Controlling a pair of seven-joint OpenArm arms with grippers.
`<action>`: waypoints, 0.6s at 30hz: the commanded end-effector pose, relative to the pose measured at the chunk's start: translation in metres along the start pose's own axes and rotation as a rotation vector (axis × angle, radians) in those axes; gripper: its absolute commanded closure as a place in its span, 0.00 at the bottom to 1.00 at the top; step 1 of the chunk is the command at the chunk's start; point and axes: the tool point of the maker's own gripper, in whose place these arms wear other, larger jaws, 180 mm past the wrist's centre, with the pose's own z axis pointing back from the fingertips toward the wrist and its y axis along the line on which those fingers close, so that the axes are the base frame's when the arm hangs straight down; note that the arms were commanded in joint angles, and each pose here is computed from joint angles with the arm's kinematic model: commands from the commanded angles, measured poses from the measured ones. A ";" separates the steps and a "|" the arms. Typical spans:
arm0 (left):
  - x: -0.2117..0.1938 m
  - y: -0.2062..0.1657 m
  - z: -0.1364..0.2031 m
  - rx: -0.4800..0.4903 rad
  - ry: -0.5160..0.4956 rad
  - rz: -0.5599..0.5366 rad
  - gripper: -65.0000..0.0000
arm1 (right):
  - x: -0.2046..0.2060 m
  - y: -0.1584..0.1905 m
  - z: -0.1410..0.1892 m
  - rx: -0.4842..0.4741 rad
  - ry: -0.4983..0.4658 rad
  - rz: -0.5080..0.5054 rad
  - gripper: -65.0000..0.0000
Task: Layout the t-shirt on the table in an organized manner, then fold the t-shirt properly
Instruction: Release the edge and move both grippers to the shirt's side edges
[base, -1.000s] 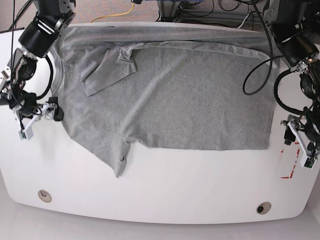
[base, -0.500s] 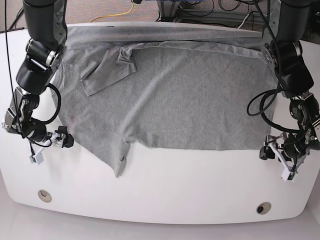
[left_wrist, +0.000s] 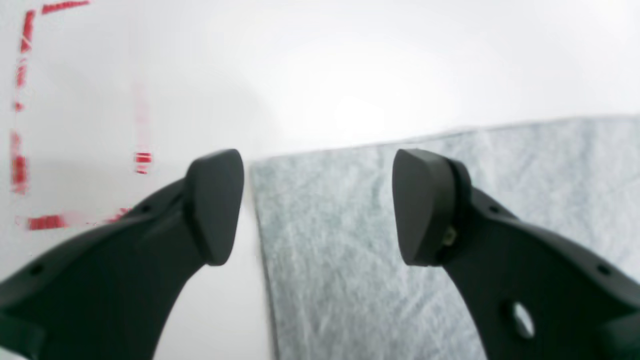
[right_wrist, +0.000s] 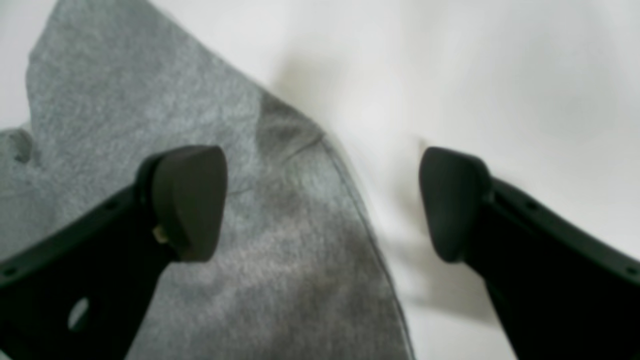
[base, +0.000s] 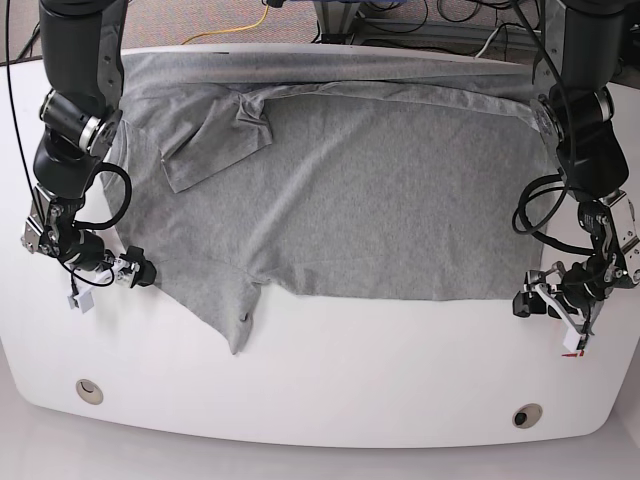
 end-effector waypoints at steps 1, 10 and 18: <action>0.026 0.001 0.006 -0.003 -0.069 -0.011 0.33 | 0.033 0.009 0.005 0.015 -0.082 0.028 0.10; 0.022 0.002 0.006 -0.002 -0.061 -0.007 0.33 | 0.016 0.023 -0.009 0.048 -0.057 0.013 0.10; 0.022 0.002 0.006 0.000 -0.060 -0.008 0.33 | 0.006 0.041 -0.021 0.084 -0.029 0.010 0.10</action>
